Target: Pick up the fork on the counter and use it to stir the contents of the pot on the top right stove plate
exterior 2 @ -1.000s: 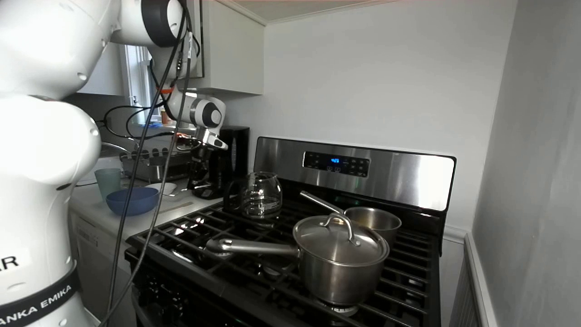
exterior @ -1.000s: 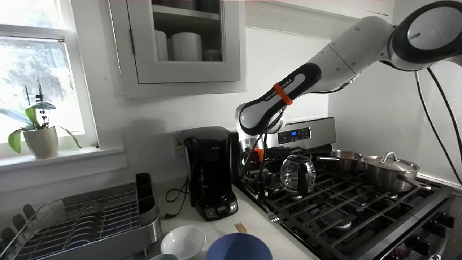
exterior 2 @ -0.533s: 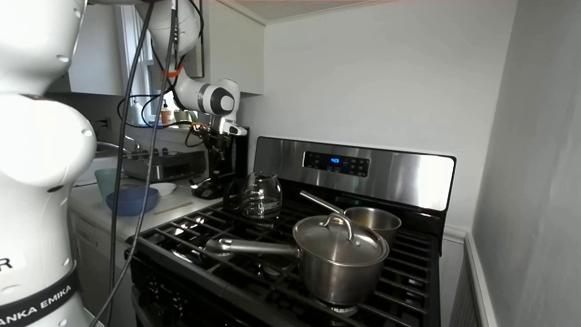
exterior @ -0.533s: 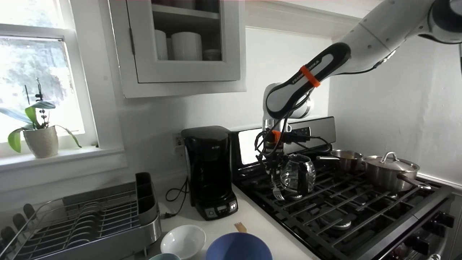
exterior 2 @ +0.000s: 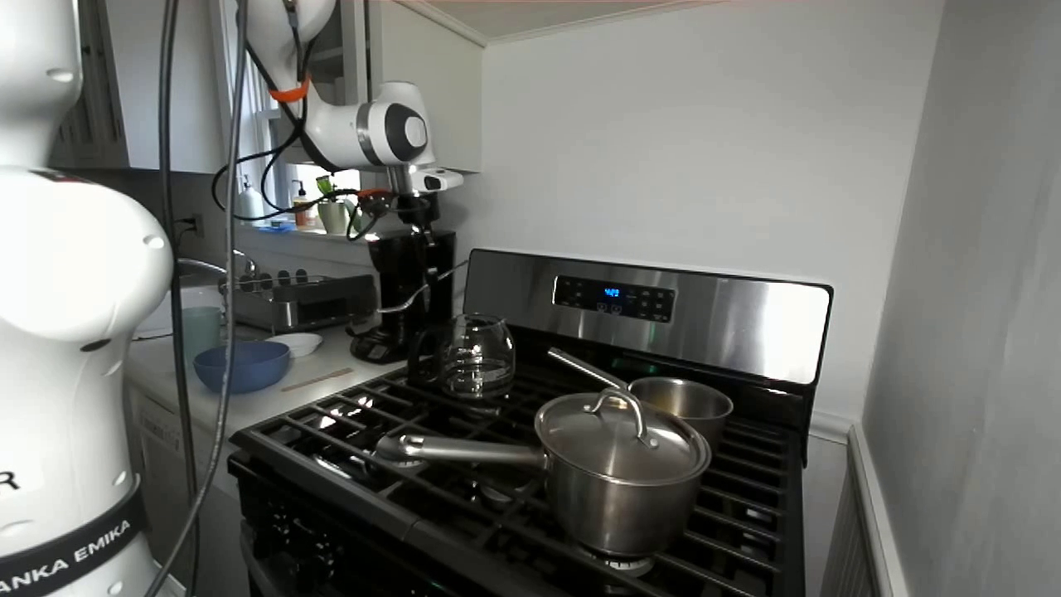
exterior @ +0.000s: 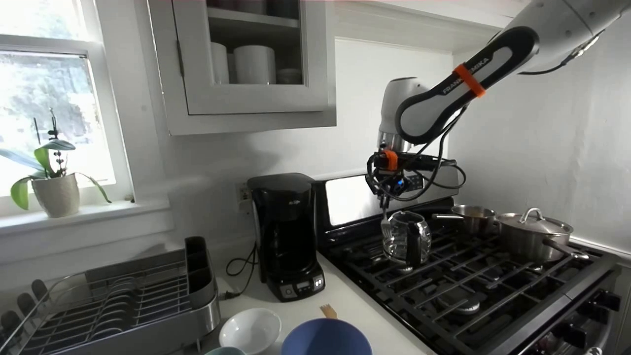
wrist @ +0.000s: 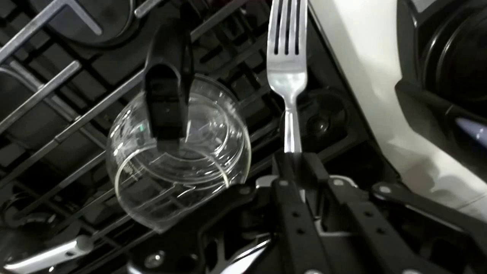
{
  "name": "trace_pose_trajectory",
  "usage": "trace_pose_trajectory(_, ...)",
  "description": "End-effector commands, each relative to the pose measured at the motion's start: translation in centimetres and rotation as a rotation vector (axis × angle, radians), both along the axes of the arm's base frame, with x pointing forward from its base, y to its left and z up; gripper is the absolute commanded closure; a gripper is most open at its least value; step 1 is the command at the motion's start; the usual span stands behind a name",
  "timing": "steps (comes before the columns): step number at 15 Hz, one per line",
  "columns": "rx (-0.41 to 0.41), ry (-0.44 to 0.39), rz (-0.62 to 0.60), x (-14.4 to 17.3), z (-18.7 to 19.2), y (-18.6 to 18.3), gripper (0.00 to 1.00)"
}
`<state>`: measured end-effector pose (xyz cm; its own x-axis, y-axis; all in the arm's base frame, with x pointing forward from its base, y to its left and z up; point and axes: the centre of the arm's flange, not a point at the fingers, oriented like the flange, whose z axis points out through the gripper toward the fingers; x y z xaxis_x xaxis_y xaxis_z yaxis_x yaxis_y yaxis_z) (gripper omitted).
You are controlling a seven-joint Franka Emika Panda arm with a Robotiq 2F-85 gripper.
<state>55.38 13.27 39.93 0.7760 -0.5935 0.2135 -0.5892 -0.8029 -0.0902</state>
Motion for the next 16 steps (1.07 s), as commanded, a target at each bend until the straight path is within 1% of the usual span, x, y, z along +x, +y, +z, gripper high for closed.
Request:
trace_pose_trajectory(1, -0.136, -0.106, -0.112, -3.1, 4.0, -0.9, 0.93)
trace_pose_trajectory(5, -0.261, -0.225, -0.258, -4.4, 7.9, -2.3, 0.93)
trace_pose_trajectory(6, -0.211, -0.179, -0.188, -2.3, 6.3, -2.1, 0.93)
trace_pose_trajectory(7, -0.216, -0.191, -0.198, -2.6, 7.0, -2.2, 0.86)
trace_pose_trajectory(11, -0.221, -0.176, -0.189, -2.4, 6.2, -2.0, 0.86)
trace_pose_trajectory(12, -0.222, -0.172, -0.189, -2.3, 6.0, -2.0, 0.96)
trace_pose_trajectory(13, -0.241, -0.214, -0.217, -1.9, 6.7, -2.7, 0.96)
trace_pose_trajectory(14, -0.247, -0.224, -0.234, -1.9, 7.5, -3.5, 0.96)
trace_pose_trajectory(15, -0.260, -0.267, -0.271, -1.7, 8.7, -5.0, 0.96)
trace_pose_trajectory(16, -0.268, -0.269, -0.303, -1.6, 9.8, -6.6, 0.96)
